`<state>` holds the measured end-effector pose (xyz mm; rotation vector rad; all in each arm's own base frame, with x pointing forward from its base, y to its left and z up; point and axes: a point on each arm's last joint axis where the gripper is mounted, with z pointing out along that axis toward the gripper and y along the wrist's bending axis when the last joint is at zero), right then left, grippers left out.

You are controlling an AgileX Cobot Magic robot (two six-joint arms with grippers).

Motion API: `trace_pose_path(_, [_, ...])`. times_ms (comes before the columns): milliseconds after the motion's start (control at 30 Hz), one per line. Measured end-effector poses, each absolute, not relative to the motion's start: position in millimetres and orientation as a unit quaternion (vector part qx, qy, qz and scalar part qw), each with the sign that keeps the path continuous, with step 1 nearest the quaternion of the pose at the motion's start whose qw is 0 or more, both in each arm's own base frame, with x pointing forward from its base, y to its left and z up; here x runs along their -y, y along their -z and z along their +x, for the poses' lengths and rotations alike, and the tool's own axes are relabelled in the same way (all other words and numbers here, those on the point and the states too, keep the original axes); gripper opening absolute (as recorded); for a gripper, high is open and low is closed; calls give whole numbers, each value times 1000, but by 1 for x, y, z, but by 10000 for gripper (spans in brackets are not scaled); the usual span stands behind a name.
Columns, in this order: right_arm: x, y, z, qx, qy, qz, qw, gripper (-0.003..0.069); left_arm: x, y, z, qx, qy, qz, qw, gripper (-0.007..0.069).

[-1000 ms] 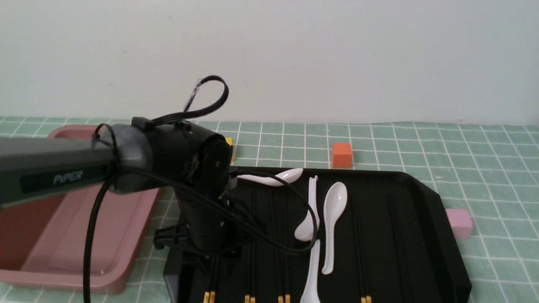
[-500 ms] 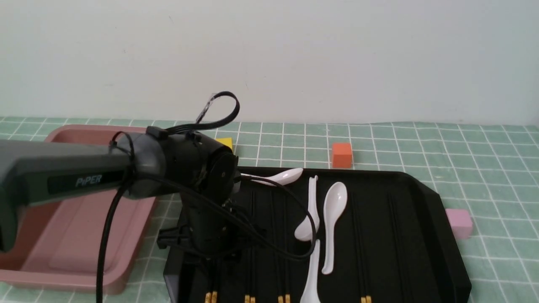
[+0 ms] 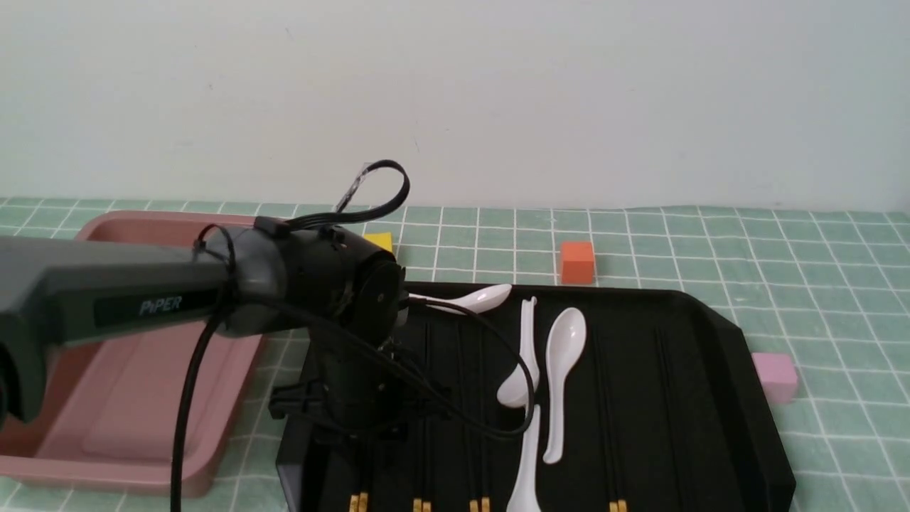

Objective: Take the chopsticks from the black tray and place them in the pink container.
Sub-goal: 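Reach over to the black tray and grasp a pair of chopsticks with the left gripper, then place the chopsticks into the pink bin with the left gripper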

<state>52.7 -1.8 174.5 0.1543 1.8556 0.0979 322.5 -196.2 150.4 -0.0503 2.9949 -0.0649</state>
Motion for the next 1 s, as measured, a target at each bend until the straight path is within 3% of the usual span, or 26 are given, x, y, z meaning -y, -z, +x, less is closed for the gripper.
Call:
trace_pose_path(167, [2, -174, 53, -799, -42, 66, 596, 239, 197, -148, 323, -997, 23, -19, 69, 180])
trace_pose_path(233, [2, -174, 53, -799, -42, 66, 596, 239, 198, -149, 324, -997, 24, -20, 68, 107])
trace_pose_path(400, [2, -174, 53, -799, -42, 66, 596, 239, 196, -162, 320, -996, 32, -19, 82, 111])
trace_pose_path(633, [2, -174, 53, -799, -42, 67, 596, 239, 176, -265, 296, -978, 81, -14, 191, 111])
trace_pose_path(767, [2, -174, 53, -799, -42, 67, 596, 239, 127, -319, 286, -960, 82, -57, 262, 111])
trace_pose_path(933, [2, -174, 53, -799, -42, 66, 596, 239, 37, -324, 300, -957, 14, -139, 254, 111])
trace_pose_path(1000, [2, -174, 53, -799, -42, 66, 596, 239, 16, -318, 305, -957, 10, -161, 240, 111])
